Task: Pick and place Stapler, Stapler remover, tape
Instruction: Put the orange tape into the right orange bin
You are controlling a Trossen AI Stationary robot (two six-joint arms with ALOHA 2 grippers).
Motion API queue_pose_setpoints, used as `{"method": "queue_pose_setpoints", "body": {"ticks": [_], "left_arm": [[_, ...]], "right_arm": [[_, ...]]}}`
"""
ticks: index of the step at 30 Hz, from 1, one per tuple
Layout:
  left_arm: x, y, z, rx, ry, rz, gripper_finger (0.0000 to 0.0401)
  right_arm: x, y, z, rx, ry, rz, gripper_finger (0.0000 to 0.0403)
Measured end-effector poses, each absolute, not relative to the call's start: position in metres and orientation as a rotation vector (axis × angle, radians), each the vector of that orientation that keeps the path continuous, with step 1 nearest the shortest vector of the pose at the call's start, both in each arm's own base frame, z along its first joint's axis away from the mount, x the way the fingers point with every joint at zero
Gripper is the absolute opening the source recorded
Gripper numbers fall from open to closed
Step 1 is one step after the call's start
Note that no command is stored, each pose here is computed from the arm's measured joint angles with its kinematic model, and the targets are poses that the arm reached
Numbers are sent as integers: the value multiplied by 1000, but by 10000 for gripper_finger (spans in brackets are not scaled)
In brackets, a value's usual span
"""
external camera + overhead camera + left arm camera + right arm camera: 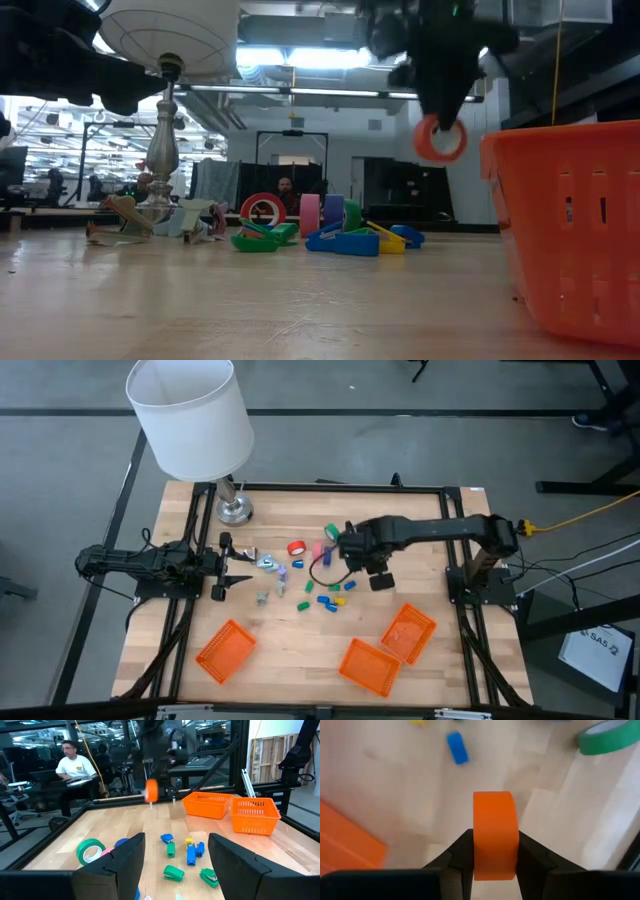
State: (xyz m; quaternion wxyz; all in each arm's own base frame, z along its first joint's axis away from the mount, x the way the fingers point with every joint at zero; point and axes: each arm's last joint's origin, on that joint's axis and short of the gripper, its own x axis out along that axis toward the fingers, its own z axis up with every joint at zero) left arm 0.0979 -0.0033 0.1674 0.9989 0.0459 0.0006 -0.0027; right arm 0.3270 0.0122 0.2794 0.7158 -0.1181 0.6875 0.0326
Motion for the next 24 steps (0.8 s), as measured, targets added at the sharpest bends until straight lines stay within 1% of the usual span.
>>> {"method": "queue_pose_setpoints", "body": {"ticks": [5, 10, 19, 24], "left_arm": [[98, -3, 167, 92, 2, -6, 217], [98, -3, 167, 92, 1, -6, 215], [98, -3, 167, 92, 1, -6, 215], [98, -3, 167, 92, 1, -6, 216]], "right_arm": [[314, 50, 296, -66, 1479, 42, 107], [301, 83, 301, 130, 1502, -3, 107], [274, 120, 308, 376, 1565, -264, 107], [265, 132, 299, 500, 1644, -323, 107]]}}
